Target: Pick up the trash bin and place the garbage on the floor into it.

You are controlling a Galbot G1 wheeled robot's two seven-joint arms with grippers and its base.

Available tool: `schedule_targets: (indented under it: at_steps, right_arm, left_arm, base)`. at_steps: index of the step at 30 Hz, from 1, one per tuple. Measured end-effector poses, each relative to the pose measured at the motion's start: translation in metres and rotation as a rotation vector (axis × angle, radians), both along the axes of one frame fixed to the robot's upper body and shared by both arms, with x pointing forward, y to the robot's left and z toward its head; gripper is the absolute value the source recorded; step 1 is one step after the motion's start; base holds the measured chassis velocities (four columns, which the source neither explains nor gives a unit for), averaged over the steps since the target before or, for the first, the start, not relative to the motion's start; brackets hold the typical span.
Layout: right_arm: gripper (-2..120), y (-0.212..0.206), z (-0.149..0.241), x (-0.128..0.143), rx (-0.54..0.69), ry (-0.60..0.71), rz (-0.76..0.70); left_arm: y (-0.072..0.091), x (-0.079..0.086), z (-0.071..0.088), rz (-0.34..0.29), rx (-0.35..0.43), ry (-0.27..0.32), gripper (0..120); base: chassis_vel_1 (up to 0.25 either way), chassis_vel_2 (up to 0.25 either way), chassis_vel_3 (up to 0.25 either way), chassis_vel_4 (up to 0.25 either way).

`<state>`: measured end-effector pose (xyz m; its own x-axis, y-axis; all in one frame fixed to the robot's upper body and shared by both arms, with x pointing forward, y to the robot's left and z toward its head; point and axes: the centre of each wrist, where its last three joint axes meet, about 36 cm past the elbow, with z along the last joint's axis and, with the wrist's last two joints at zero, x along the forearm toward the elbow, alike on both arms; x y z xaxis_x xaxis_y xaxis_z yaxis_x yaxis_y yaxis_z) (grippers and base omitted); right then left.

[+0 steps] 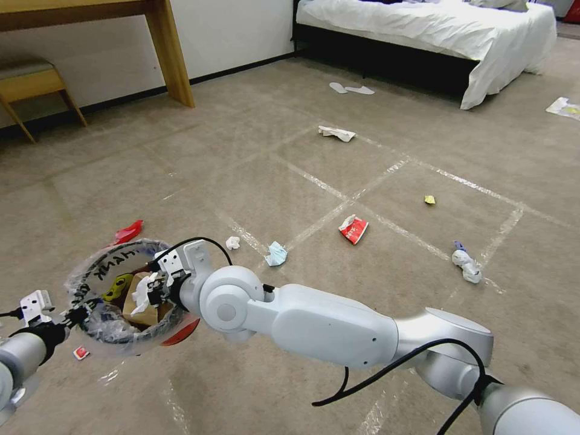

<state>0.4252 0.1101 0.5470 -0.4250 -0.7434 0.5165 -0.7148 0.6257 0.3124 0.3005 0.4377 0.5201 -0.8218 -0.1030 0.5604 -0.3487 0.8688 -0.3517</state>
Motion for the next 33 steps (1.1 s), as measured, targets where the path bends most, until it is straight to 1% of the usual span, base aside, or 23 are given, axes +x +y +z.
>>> schedule_targets:
  at_steps: [2,4,5,6,7,10,11,13,14,15,16,17,19,21,22,23,24,25,27,28,30,31,33]
  right_arm:
    - [0,0.001,0.000,0.001,-0.002,-0.003,-0.002]
    - [7,0.001,0.000,0.001,-0.004,-0.006,-0.002]
    - [7,0.001,0.000,0.001,-0.004,-0.006,-0.002]
    - [14,0.000,0.000,0.001,-0.005,-0.008,0.000]
    - [14,0.000,0.000,0.001,-0.005,-0.008,0.000]
    - [30,0.001,0.002,0.000,-0.006,-0.012,0.005]
    - [30,0.001,0.002,0.000,-0.006,-0.012,0.005]
    - [35,0.001,0.003,-0.001,-0.005,-0.014,0.007]
    - [42,0.001,0.004,-0.002,-0.006,-0.015,0.010]
    - [42,0.001,0.004,-0.002,-0.006,-0.015,0.010]
    - [48,0.001,0.004,-0.002,-0.006,-0.015,0.010]
    - [48,0.001,0.004,-0.002,-0.006,-0.015,0.010]
    - [60,0.001,0.006,-0.004,-0.008,-0.018,0.014]
    - [64,0.001,0.007,-0.005,-0.008,-0.018,0.015]
    - [73,0.001,0.008,-0.007,-0.007,-0.020,0.018]
    - [73,0.001,0.008,-0.007,-0.007,-0.020,0.018]
    - [77,0.001,0.008,-0.008,-0.006,-0.020,0.019]
    - [77,0.001,0.008,-0.008,-0.006,-0.020,0.019]
    - [90,-0.002,0.015,-0.010,0.010,-0.028,0.021]
    - [90,-0.002,0.015,-0.010,0.010,-0.028,0.021]
    - [98,-0.008,0.027,-0.009,0.040,-0.041,0.015]
    - [98,-0.008,0.027,-0.009,0.040,-0.041,0.015]
    - [100,-0.021,0.049,-0.006,0.104,-0.065,0.000]
  left_arm:
    - [0.000,0.000,0.000,0.000,0.000,-0.001,0]
    - [0.000,0.000,0.000,0.001,0.000,0.000,0]
    - [0.000,0.000,0.000,0.001,0.000,0.000,0]
    - [0.000,0.000,-0.001,0.002,-0.001,0.001,0]
    - [0.000,0.000,-0.001,0.002,-0.001,0.001,0]
    - [-0.001,-0.001,-0.002,0.003,-0.005,0.002,0]
    - [-0.001,-0.001,-0.002,0.003,-0.005,0.002,0]
    - [-0.001,-0.001,-0.003,0.003,-0.006,0.003,0]
    - [-0.001,-0.001,-0.003,0.003,-0.005,0.004,0]
    - [-0.001,-0.001,-0.003,0.003,-0.005,0.004,0]
    - [-0.001,-0.001,-0.003,0.003,-0.005,0.004,0]
    - [-0.001,-0.001,-0.003,0.003,-0.005,0.004,0]
    - [0.000,-0.002,-0.003,0.005,-0.003,0.005,0]
    - [0.000,-0.002,-0.003,0.006,-0.004,0.005,0]
    - [0.000,-0.003,-0.003,0.007,-0.003,0.006,0]
    - [0.000,-0.003,-0.003,0.007,-0.003,0.006,0]
    - [0.000,-0.003,-0.004,0.008,-0.003,0.007,0]
    - [0.000,-0.003,-0.004,0.008,-0.003,0.007,0]
    - [0.001,-0.003,-0.004,0.011,-0.003,0.009,0]
    - [0.001,-0.003,-0.004,0.011,-0.003,0.009,0]
    - [0.001,-0.003,-0.005,0.012,-0.002,0.010,0]
    - [0.001,-0.003,-0.005,0.012,-0.002,0.010,0]
    - [0.002,-0.003,-0.005,0.015,0.000,0.011,0]
  base:
    - [0.000,0.000,0.000,0.000]
    - [0.000,0.000,0.000,0.000]
    - [0.000,0.000,0.000,0.000]
    - [0.000,0.000,0.000,0.000]
    - [0.000,0.000,0.000,0.000]
    - [0.000,0.000,0.000,0.000]
    - [0.000,0.000,0.000,0.000]
    - [0.000,0.000,0.000,0.000]
    - [0.000,0.000,0.000,0.000]
    - [0.000,0.000,0.000,0.000]
    - [0.000,0.000,0.000,0.000]
    - [0.000,0.000,0.000,0.000]
    - [0.000,0.000,0.000,0.000]
    - [0.000,0.000,0.000,0.000]
    - [0.000,0.000,0.000,0.000]
    - [0.000,0.000,0.000,0.000]
    - [0.000,0.000,0.000,0.000]
    - [0.000,0.000,0.000,0.000]
    - [0.000,0.000,0.000,0.000]
    - [0.000,0.000,0.000,0.000]
    - [0.000,0.000,0.000,0.000]
    - [0.000,0.000,0.000,0.000]
    - [0.000,0.000,0.000,0.000]
